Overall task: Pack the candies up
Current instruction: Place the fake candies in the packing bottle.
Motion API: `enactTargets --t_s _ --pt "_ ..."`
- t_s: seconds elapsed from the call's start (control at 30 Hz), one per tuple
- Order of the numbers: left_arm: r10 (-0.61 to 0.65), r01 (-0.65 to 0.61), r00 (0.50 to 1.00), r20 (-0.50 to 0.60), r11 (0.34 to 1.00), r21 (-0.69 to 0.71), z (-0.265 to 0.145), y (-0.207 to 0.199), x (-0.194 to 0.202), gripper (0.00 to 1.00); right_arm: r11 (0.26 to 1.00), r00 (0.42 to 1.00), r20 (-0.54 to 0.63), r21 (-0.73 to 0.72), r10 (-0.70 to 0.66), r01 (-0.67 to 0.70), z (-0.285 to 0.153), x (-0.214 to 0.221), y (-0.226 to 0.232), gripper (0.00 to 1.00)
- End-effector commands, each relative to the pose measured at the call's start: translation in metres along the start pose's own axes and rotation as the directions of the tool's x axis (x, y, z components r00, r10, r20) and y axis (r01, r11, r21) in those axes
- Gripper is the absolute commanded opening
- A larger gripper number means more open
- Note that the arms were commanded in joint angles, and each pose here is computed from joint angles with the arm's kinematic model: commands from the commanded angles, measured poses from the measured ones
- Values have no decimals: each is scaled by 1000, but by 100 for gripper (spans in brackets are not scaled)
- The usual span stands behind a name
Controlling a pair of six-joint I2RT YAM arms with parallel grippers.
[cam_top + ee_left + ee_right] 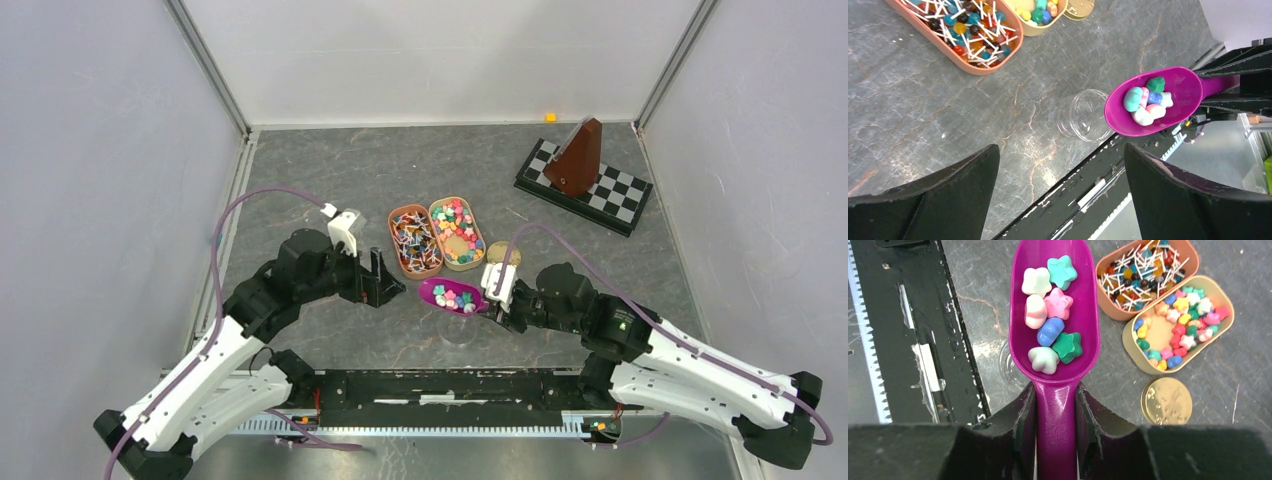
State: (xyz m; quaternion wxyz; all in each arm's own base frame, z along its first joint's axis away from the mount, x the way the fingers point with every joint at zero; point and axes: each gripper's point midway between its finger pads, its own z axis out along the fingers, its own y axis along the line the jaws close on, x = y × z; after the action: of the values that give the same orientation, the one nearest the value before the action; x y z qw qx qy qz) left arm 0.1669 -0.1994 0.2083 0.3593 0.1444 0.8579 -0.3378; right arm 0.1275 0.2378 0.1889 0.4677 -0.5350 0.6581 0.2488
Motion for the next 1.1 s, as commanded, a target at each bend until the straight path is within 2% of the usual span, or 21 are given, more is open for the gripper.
enactTargets --t_s 0.0,0.4,0.73,1.07 --pt "15 -13 997 81 1000 -26 -21 -2 -16 100 997 997 -36 20 72 -72 -13 -11 -2 0" --pt "38 -32 987 158 999 -38 -42 1 -17 100 984 961 -209 47 181 -175 -32 19 6 0" --pt "42 -35 985 165 998 -42 -41 5 -13 100 969 915 -321 45 243 -241 -42 47 21 0" --pt "42 -35 986 160 998 -49 -37 8 -10 100 964 850 -459 80 260 -252 -47 64 24 0"
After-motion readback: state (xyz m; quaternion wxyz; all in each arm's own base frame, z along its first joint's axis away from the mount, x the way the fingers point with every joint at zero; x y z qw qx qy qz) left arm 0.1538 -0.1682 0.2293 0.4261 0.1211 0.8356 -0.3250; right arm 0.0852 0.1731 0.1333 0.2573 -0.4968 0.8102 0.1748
